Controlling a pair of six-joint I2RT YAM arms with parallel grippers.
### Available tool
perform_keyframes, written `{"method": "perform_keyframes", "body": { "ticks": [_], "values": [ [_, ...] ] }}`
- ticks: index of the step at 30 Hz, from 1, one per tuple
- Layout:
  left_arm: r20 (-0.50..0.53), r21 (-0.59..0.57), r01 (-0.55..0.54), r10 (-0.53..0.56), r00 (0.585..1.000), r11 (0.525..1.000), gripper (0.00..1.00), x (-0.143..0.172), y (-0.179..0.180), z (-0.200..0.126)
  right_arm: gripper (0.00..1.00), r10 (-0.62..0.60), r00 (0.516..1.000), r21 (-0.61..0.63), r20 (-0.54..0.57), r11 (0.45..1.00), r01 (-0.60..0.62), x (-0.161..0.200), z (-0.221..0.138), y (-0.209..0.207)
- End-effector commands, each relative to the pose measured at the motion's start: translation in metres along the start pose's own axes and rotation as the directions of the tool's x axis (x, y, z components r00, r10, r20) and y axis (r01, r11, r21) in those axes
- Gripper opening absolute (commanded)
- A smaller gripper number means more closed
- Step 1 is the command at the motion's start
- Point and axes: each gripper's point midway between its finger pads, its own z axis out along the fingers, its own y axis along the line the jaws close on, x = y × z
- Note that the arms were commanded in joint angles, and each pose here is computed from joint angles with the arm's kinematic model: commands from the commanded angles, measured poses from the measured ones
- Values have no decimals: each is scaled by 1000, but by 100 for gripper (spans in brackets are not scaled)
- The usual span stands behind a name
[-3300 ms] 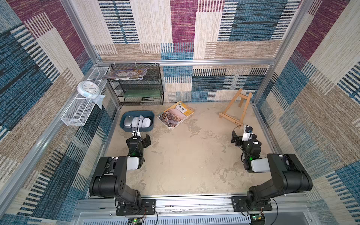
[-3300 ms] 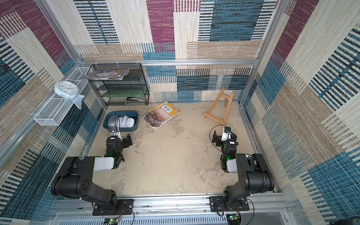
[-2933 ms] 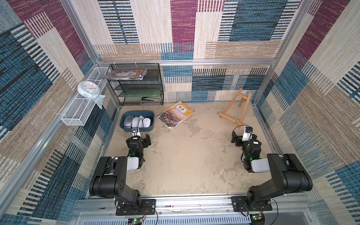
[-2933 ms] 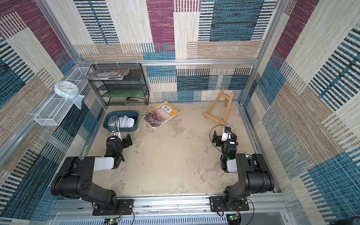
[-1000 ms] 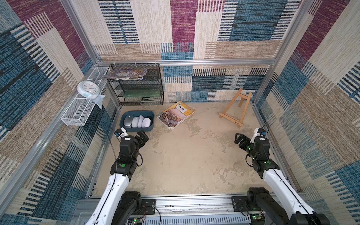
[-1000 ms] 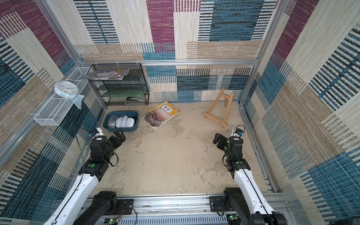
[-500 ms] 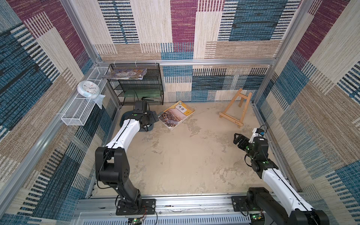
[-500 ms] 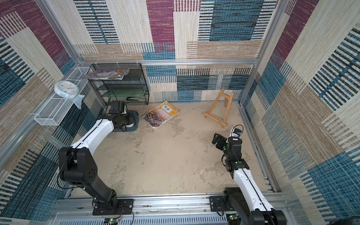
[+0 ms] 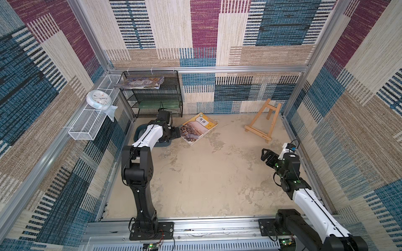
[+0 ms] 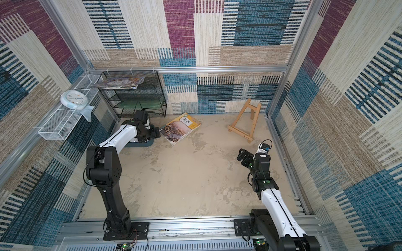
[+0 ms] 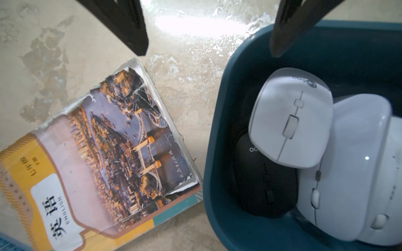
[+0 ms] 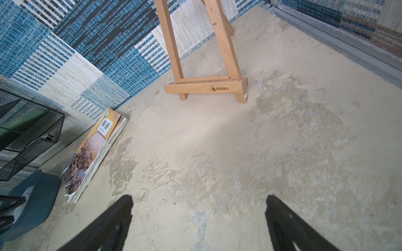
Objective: Take out the mouse from the storage box
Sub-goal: Move the storage box to the center of the board.
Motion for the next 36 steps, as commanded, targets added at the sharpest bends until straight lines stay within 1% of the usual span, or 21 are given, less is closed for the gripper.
{"method": "perform_keyframes", "body": {
  "ticks": [1,6,9,13,18,22,31,36],
  "values": [
    [-21,-3,-13,13,1000,1000,91,2,1,5,98,-6,1000,1,14,1000,6,-4,2,1],
    [-35,2,-12,12,999,1000,87,0,0,15,98,-5,1000,-1,8,1000,5,-2,3,1],
    [-44,11,-13,13,999,1000,83,0,-3,20,98,-6,1000,6,3,1000,6,-2,4,0],
    [-54,26,-1,3,999,1000,82,1,-8,24,98,-7,1000,5,4,1000,7,-2,4,0],
    [-54,16,-11,12,998,1000,78,1,-11,26,98,-10,1000,4,-1,1000,10,0,6,-1],
    [-58,-12,-10,10,998,1000,78,2,-9,28,98,-11,1000,21,-20,1000,12,3,9,-3],
    [-92,-15,-17,16,996,1000,74,14,-16,33,97,-25,1000,18,-8,1000,25,0,7,-1],
    [-108,-22,-26,24,994,999,72,22,-20,30,97,-44,999,18,-18,999,45,4,9,2]
  ]
}}
